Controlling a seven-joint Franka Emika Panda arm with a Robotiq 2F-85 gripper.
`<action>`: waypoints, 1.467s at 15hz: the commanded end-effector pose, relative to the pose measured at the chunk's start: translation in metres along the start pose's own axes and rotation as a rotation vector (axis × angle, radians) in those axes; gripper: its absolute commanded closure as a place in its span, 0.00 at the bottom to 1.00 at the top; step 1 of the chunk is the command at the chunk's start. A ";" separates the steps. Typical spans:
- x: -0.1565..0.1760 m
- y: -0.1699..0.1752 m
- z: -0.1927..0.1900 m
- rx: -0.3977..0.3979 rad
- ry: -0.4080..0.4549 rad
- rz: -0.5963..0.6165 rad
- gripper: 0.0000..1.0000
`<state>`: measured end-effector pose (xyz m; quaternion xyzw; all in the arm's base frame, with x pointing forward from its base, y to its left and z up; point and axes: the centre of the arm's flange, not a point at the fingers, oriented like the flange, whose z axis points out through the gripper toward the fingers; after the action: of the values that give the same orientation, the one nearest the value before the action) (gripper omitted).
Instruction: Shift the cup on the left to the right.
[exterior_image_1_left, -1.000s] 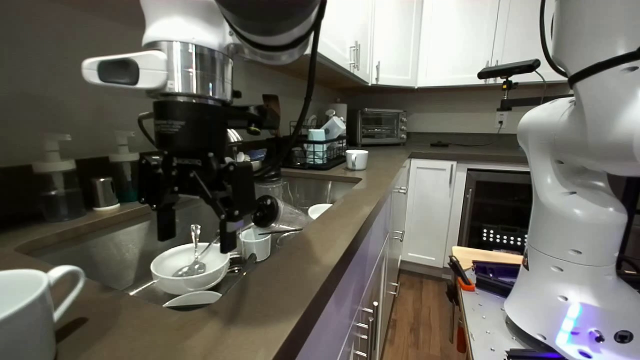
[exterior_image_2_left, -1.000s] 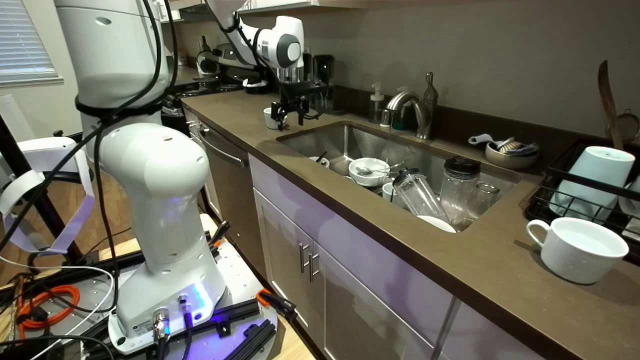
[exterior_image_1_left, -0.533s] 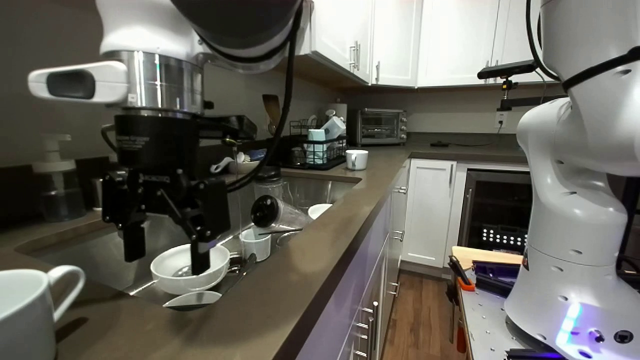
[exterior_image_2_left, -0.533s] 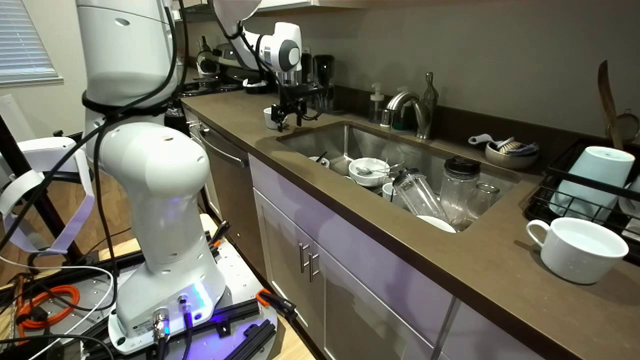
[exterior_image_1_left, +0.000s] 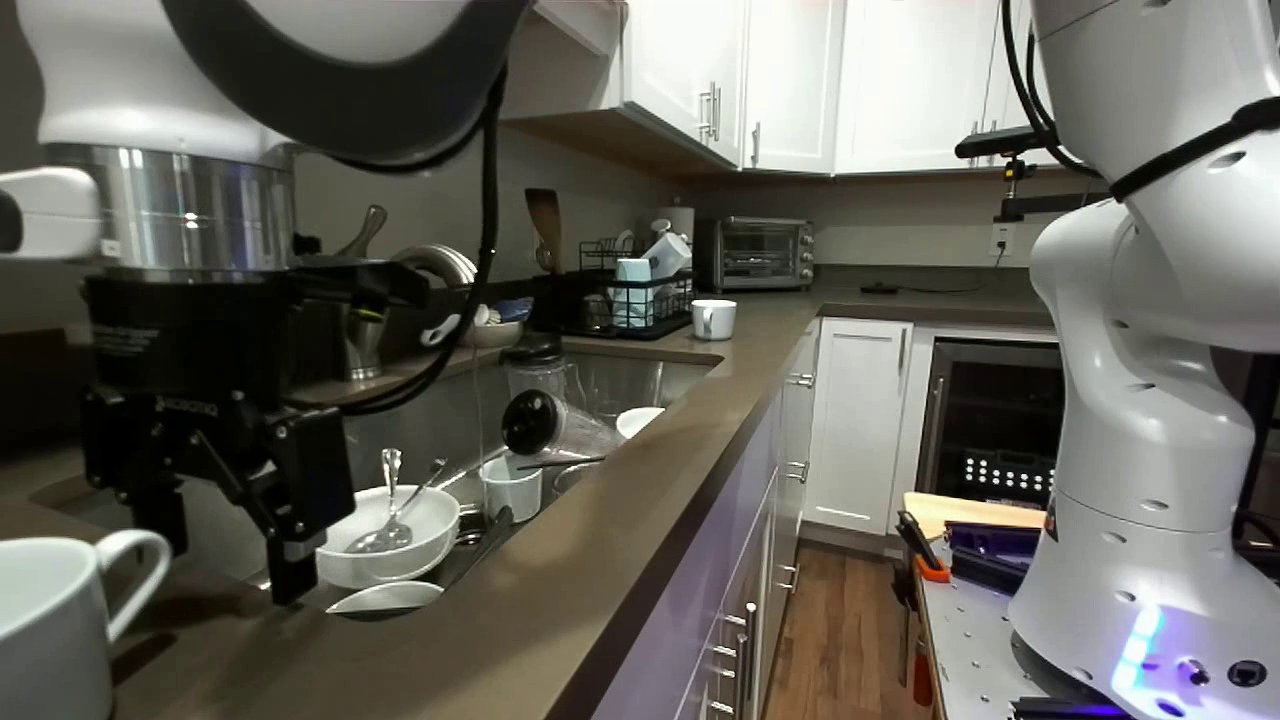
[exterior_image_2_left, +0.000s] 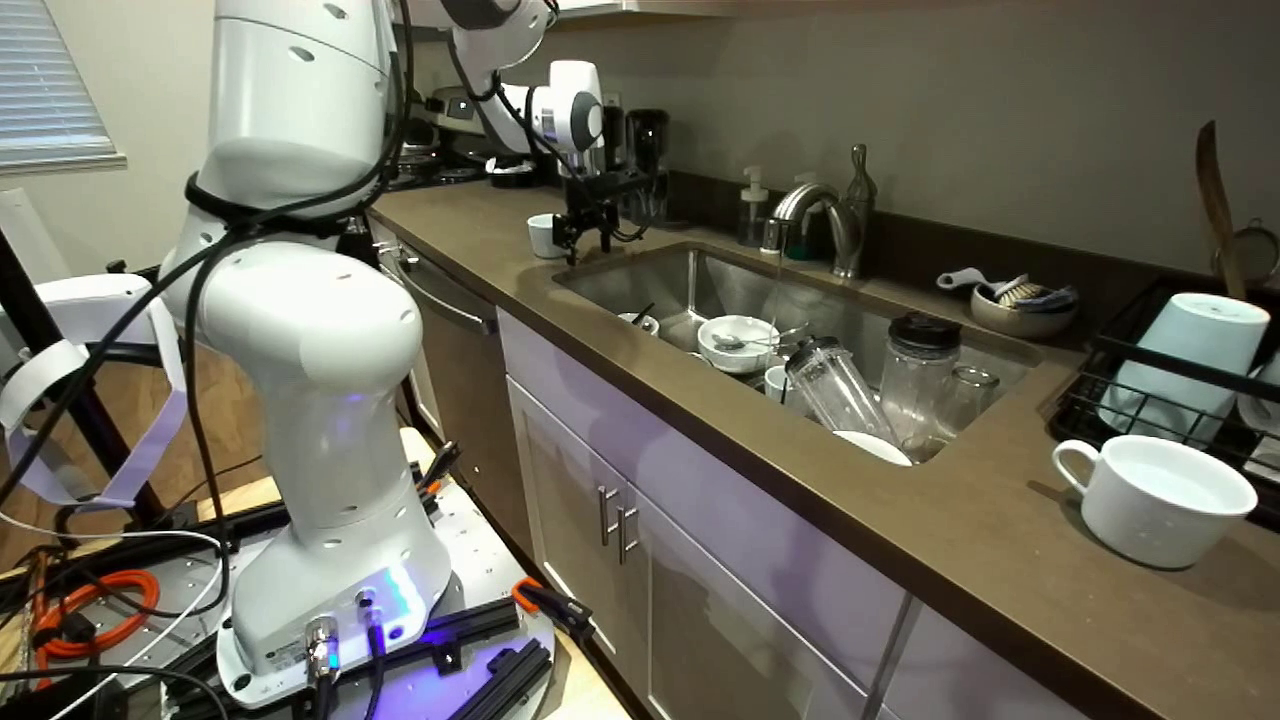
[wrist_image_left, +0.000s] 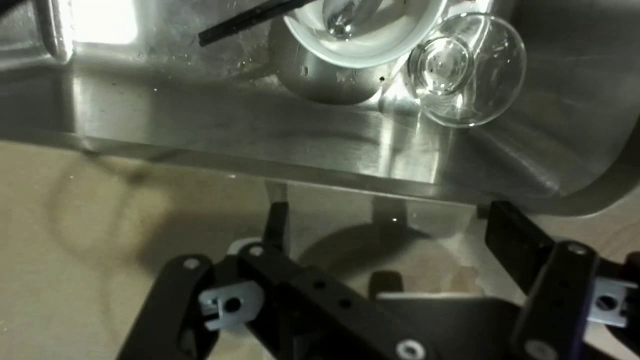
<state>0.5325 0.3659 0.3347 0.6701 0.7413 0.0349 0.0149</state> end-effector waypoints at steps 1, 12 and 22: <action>0.025 0.012 -0.009 0.021 -0.023 0.010 0.00; 0.051 0.007 -0.018 0.076 -0.044 -0.004 0.43; 0.052 0.015 -0.030 0.063 -0.035 -0.005 0.46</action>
<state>0.5360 0.4135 0.3611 0.6648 0.7470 0.0049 0.0008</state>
